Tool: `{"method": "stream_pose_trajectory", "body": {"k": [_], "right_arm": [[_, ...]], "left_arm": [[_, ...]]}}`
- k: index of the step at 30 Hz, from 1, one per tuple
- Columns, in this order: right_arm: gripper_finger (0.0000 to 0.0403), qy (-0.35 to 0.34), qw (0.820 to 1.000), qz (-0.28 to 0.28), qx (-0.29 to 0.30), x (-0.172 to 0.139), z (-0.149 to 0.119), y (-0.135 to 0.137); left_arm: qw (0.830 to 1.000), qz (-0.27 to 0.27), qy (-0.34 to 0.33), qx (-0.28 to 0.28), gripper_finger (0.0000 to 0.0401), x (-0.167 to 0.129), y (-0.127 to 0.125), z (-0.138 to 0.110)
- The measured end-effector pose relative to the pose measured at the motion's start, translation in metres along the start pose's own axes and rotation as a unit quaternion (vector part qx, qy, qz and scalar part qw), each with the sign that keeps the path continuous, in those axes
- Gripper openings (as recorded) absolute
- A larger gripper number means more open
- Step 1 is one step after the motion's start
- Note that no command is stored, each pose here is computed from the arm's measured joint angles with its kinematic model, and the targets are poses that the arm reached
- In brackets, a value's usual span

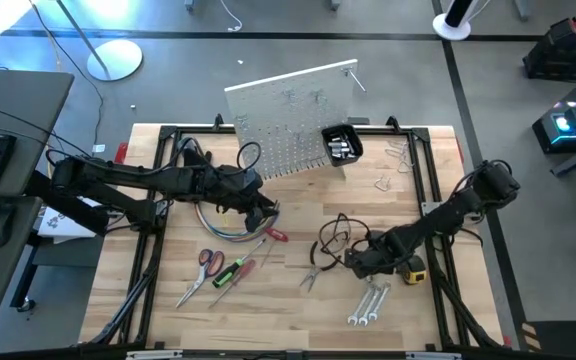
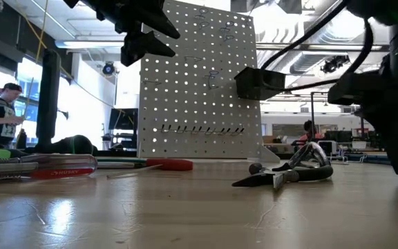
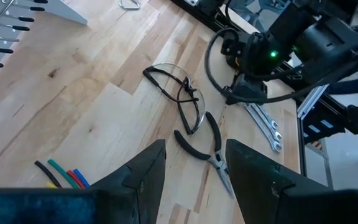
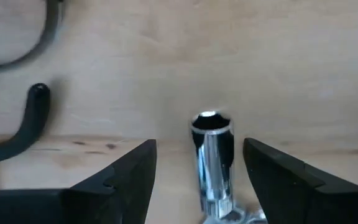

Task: Hang tools onto peg board
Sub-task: Put the socket into the black bin on the peg board

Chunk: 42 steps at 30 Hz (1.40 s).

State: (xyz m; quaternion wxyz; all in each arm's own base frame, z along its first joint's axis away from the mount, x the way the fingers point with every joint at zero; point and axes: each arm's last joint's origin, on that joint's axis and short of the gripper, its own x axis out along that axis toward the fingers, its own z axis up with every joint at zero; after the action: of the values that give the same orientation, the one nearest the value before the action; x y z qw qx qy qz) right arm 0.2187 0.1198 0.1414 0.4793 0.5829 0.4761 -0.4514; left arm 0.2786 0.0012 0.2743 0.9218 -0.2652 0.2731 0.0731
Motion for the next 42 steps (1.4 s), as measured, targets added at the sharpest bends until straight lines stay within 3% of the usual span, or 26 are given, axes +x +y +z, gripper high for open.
{"method": "stream_pose_trajectory", "body": {"k": [4, 9, 14, 15, 19, 23, 26, 30, 36, 39, 42], "right_arm": [[0.0207, 0.005, 0.998, -0.037, -0.041, 0.006, 0.001, -0.003], [0.0068, 0.014, 0.993, -0.067, -0.098, 0.014, 0.001, -0.004], [0.0070, 0.005, 0.988, -0.072, -0.140, -0.012, 0.001, -0.006], [0.0070, -0.013, 0.986, -0.075, -0.149, -0.028, 0.003, -0.006], [0.0070, -0.120, 0.979, 0.012, -0.164, -0.104, 0.010, 0.006], [0.0070, -0.273, 0.943, 0.135, -0.133, -0.176, 0.033, 0.013], [0.0070, -0.369, 0.907, 0.164, -0.118, -0.204, 0.057, 0.015], [0.0070, -0.429, 0.881, 0.173, -0.103, -0.218, 0.092, 0.030], [0.0070, -0.459, 0.854, 0.212, -0.123, -0.223, 0.153, 0.067], [0.0070, -0.444, 0.863, 0.209, -0.116, -0.218, 0.177, 0.073], [0.0070, -0.400, 0.882, 0.208, -0.138, -0.211, 0.181, 0.076]], "left_arm": [[1.000, 0.000, 0.000, -0.001, 0.0163, 0.000, 0.000, 0.000], [1.000, 0.000, 0.000, -0.001, 0.0163, 0.000, 0.000, 0.000], [1.000, -0.012, -0.019, 0.003, 0.0163, 0.000, -0.002, 0.004], [0.999, -0.021, -0.030, 0.003, 0.0163, 0.000, -0.004, 0.006], [0.997, -0.043, -0.063, 0.005, 0.0163, -0.001, -0.008, 0.012], [0.997, -0.046, -0.065, 0.001, 0.0163, -0.002, -0.008, 0.013], [0.995, -0.075, -0.067, -0.015, 0.0163, -0.008, -0.011, 0.016], [0.982, -0.139, -0.126, -0.016, 0.0163, -0.030, -0.021, 0.029], [0.938, -0.192, -0.289, -0.011, 0.0163, -0.086, -0.026, 0.056], [0.923, -0.200, -0.330, -0.004, 0.0163, -0.114, -0.025, 0.060], [0.923, -0.198, -0.330, -0.004, 0.0163, -0.133, -0.024, 0.056]]}}
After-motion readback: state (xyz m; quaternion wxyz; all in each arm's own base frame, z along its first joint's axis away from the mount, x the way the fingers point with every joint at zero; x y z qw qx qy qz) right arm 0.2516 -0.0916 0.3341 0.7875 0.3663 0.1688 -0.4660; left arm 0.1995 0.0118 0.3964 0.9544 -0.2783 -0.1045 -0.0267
